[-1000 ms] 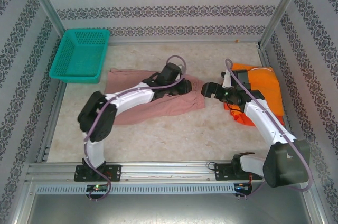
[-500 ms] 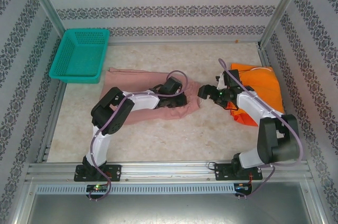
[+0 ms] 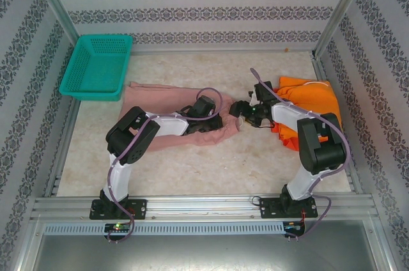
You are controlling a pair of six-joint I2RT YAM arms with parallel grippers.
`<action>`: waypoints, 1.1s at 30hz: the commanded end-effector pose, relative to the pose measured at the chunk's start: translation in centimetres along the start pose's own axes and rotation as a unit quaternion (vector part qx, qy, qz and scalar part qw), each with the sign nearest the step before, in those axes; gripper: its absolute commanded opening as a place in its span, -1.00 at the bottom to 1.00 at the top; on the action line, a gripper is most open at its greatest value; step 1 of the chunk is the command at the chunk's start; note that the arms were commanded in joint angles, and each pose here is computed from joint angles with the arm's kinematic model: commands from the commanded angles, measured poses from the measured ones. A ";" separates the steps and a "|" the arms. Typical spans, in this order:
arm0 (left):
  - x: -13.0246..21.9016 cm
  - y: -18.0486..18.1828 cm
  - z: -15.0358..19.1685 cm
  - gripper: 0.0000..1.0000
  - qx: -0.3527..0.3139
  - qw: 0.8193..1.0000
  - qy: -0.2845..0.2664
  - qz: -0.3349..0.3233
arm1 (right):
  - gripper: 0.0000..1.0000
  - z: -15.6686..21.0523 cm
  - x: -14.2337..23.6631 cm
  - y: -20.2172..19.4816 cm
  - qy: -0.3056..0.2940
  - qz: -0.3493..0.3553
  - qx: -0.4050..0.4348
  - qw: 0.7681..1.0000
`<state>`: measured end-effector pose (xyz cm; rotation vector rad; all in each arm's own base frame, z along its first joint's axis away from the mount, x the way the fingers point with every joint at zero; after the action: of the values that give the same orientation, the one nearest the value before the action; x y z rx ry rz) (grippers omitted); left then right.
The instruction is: Fold and stack the shorts
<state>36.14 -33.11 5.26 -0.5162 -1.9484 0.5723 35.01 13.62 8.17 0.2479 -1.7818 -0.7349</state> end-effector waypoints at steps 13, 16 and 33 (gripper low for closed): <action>-0.5 3.2 1.4 -0.81 0.022 0.998 0.019 -0.047 | 0.43 0.2 -2.8 0.8 0.014 0.004 -0.008 1.000; -0.5 3.3 1.3 -0.82 0.023 0.998 0.018 -0.047 | 0.39 0.3 -2.8 0.7 0.011 0.003 -0.009 1.000; 3.6 1.1 -2.3 -0.66 0.005 0.999 -0.046 -0.029 | -0.91 0.2 -3.2 -0.6 0.014 0.067 0.032 0.997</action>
<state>36.30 -32.37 5.86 -0.4984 -1.9732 0.5865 36.14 16.30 6.02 0.2596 -1.7503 -0.7360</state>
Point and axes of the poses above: each hand's point on the last joint's axis, 136 mm out from that joint toward the fingers, its own x axis back along the fingers, its own y axis along the line the jaws close on, z = x × y, the point moved 4 cm from there along x, back along the fingers, and after that the axes turned 2 degrees about -x, right-handed, at the moved point
